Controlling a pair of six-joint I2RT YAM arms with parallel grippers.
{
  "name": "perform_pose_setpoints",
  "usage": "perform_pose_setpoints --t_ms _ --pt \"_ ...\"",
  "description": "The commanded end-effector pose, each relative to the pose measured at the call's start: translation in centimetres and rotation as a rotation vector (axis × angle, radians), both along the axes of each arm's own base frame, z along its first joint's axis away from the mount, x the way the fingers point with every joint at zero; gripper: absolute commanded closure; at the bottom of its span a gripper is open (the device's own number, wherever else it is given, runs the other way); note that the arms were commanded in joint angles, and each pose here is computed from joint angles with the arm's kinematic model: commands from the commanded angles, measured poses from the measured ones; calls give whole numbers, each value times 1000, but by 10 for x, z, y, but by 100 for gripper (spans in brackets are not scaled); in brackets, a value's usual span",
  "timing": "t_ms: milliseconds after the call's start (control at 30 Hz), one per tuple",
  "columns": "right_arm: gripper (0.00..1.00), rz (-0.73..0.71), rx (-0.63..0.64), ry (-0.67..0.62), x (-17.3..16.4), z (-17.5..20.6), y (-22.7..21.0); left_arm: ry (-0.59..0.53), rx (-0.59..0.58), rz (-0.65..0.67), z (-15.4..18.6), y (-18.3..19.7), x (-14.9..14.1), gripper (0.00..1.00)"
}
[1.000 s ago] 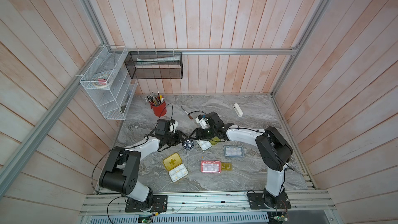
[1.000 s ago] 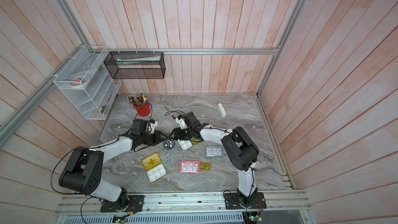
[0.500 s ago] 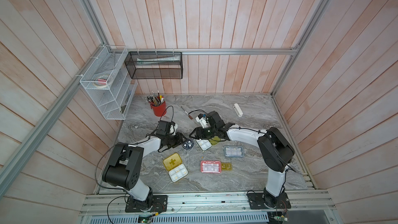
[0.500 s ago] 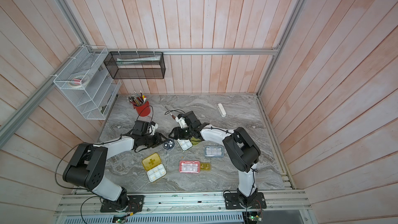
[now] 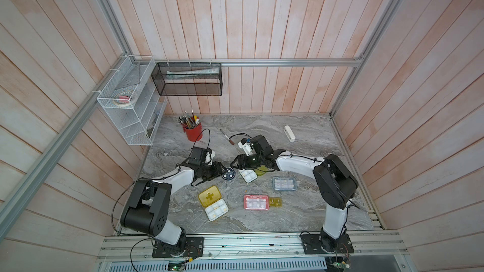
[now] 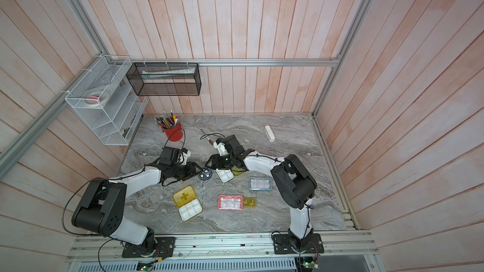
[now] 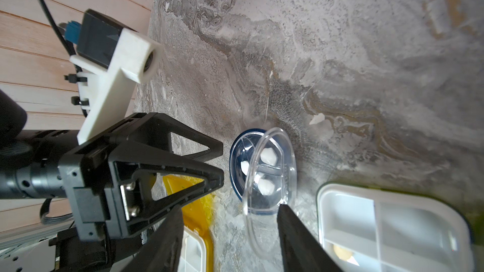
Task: Close pillboxes
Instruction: Close the lid on the pillbox.
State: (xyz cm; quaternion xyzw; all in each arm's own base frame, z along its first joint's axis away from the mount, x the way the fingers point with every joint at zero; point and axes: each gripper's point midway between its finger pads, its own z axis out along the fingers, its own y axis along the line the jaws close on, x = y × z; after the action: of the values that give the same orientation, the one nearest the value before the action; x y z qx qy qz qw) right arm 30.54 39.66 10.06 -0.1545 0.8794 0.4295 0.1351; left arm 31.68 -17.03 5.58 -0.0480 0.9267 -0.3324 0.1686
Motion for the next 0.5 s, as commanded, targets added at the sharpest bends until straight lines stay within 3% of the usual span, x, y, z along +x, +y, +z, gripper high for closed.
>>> perform_pose_setpoints --t_ms 0,467 --pt "41 12 -7 7 -6 0 -3 20 2 -2 -12 2 -6 45" --pt "41 14 -18 4 0 2 1 42 -19 -14 -22 -2 -8 45"
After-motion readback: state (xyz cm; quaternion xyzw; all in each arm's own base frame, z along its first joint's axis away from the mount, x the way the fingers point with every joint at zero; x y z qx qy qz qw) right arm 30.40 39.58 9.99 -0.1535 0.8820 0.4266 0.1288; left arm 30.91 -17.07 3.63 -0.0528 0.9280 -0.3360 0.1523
